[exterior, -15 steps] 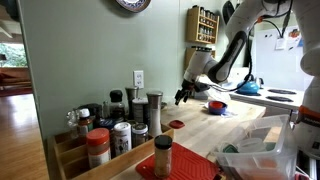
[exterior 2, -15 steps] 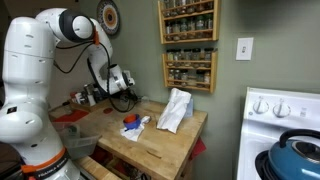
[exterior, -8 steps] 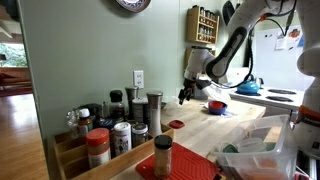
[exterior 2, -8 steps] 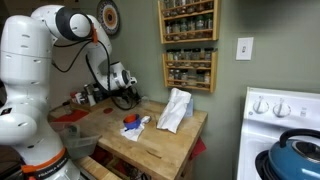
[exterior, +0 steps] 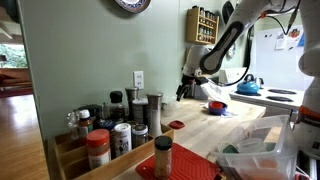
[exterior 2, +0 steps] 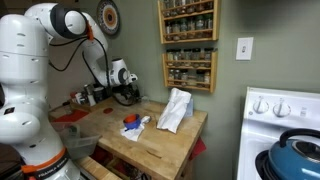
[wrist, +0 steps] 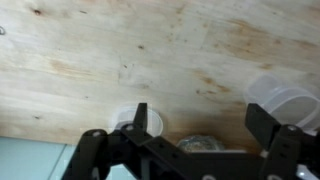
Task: Turn the two small lunch boxes on the table over
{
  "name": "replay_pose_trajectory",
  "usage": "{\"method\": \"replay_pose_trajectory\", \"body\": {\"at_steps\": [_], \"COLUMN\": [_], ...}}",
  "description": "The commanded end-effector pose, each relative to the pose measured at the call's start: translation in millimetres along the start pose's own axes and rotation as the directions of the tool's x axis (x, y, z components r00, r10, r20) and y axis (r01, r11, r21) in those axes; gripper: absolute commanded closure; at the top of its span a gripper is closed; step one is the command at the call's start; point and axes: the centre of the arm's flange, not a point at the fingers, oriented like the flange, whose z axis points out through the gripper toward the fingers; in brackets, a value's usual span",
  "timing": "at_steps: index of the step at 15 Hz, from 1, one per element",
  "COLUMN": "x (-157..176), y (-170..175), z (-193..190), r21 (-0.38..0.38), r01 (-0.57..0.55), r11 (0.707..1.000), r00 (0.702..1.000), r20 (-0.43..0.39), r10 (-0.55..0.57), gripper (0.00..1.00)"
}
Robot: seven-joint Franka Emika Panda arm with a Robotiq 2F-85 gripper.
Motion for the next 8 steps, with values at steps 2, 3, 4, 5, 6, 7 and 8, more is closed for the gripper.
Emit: {"method": "replay_pose_trajectory", "body": {"at_steps": [2,3,4,5,6,7,8], "x": [2,2,3,4,4,4,4], "y": [-13,-16,-20,-22,-23,-23,-22], "z": [-15,-13,-10,-9,-5,-3,3], "r21": [0.093,0.101,0.103,0.105,0.109,0.121,0.127], "r01": [0.052,0.059,0.064,0.071,0.074,0.070,0.073], "r11": [0.994,0.993,0.993,0.992,0.991,0.990,0.989], "r00": [0.998,0.998,0.997,0.997,0.997,0.997,0.997], "r20": [-0.031,-0.034,-0.045,-0.043,-0.041,-0.040,-0.044], "r10": [-0.049,-0.056,-0.059,-0.067,-0.070,-0.065,-0.068], "gripper": [0.00,0.00,0.00,0.00,0.00,0.00,0.00]}}
